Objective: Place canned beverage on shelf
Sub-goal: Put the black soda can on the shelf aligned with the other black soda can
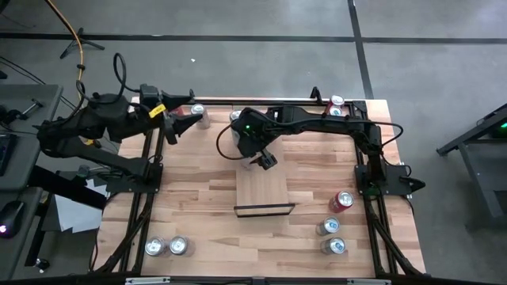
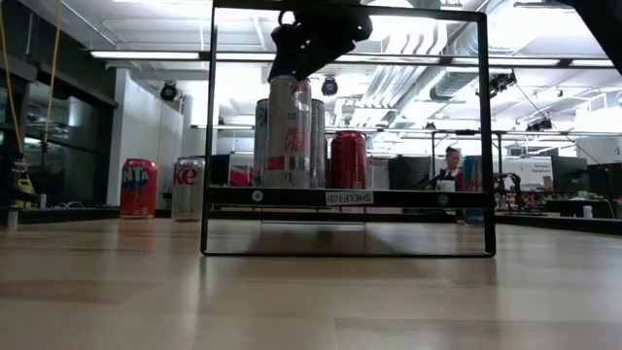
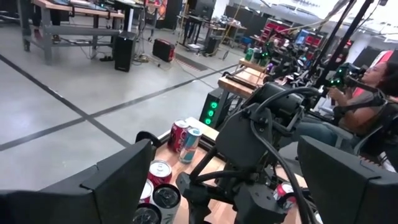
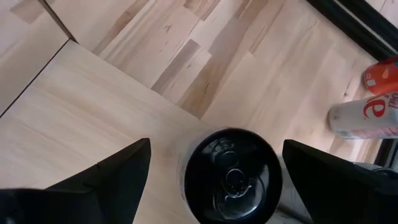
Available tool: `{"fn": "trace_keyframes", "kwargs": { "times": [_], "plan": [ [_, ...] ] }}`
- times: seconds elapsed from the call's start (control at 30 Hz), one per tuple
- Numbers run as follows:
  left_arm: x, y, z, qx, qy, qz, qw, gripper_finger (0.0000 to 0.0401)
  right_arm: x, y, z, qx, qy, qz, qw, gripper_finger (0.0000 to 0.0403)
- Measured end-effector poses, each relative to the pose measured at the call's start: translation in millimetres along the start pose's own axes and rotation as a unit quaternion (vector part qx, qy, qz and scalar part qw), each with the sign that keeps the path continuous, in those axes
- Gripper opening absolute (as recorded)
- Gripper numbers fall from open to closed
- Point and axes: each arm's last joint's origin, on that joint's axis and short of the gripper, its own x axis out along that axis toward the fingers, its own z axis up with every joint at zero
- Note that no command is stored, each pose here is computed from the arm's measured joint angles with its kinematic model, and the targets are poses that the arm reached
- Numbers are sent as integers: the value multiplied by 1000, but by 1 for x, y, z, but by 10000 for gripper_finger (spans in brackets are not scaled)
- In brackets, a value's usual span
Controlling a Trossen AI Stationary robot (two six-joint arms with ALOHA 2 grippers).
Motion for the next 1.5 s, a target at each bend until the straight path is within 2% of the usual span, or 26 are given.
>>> {"fn": "trace_keyframes", "kwargs": {
  "times": [0.27, 0.7, 0.83, 1.0, 1.23, 1.37, 1.5],
  "plan": [
    [0, 0, -1, 1, 2, 1, 1000, 353, -2, -7, -4, 18, 16, -30, 999, 350],
    [0, 0, -1, 7, 3, 1, 1000, 353, 17, -5, -12, 74, 50, 0, 996, 347],
    [0, 0, -1, 8, 5, 2, 1000, 353, 19, -5, -12, 105, 48, -3, 993, 318],
    [0, 1, -2, 10, 9, 4, 1000, 353, 19, -6, -12, 153, 49, -6, 987, 249],
    [0, 1, -2, 24, 8, 4, 1000, 353, 10, 0, -15, 269, 68, 2, 961, 240],
    [0, 1, -2, 32, 8, 6, 999, 353, 5, 5, -16, 352, 89, -9, 932, 240],
    [0, 1, -2, 38, 8, 6, 999, 353, 0, 14, -15, 406, 127, -54, 903, 240]
  ]
}}
